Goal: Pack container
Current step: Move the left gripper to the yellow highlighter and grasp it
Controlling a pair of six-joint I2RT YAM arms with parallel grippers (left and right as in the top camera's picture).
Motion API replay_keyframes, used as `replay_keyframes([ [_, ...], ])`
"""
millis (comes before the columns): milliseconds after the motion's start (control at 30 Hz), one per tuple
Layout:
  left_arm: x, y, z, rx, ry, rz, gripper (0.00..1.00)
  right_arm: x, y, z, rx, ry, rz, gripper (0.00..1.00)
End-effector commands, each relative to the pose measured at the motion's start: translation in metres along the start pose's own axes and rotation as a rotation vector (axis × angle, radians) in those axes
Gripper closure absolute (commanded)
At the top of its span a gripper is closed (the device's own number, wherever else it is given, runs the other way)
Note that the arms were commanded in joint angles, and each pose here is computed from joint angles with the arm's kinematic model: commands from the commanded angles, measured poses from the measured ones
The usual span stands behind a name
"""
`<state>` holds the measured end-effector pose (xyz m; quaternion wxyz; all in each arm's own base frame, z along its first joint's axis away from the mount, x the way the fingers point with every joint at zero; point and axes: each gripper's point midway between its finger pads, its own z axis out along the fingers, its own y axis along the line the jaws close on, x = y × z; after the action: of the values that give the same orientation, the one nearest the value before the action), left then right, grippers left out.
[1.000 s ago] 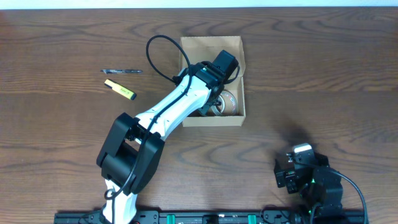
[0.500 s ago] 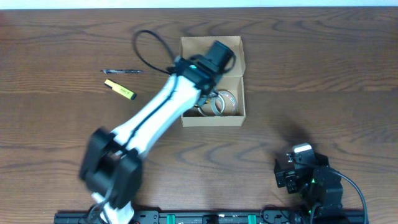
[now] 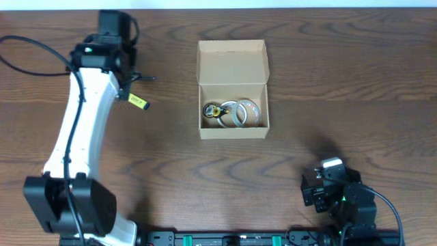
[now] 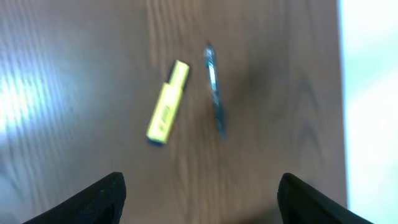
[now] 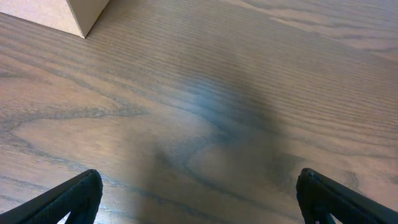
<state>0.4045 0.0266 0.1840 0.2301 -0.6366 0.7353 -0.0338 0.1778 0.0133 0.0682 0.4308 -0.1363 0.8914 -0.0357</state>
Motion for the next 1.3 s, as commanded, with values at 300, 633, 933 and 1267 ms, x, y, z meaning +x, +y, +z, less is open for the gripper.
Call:
replay_keyframes([
  [300, 0.026, 0.040, 0.102, -0.254, 0.158, 0.261, 0.20, 0.002, 0.000, 0.001, -0.001, 0.003, -0.008, 0.01],
  [633, 0.030, 0.057, 0.140, -0.313, 0.246, 0.229, 0.25, 0.002, 0.000, 0.001, -0.001, 0.002, -0.008, 0.01],
  [933, 0.047, 0.047, 0.173, -0.258, 0.316, 0.207, 0.25, 0.002, 0.000, 0.001, -0.002, 0.002, -0.008, 0.01],
  [1267, 0.051, 0.051, 0.180, -0.275, 0.325, 0.209, 0.40, 0.002, 0.000, 0.001, -0.001, 0.002, -0.008, 0.01],
])
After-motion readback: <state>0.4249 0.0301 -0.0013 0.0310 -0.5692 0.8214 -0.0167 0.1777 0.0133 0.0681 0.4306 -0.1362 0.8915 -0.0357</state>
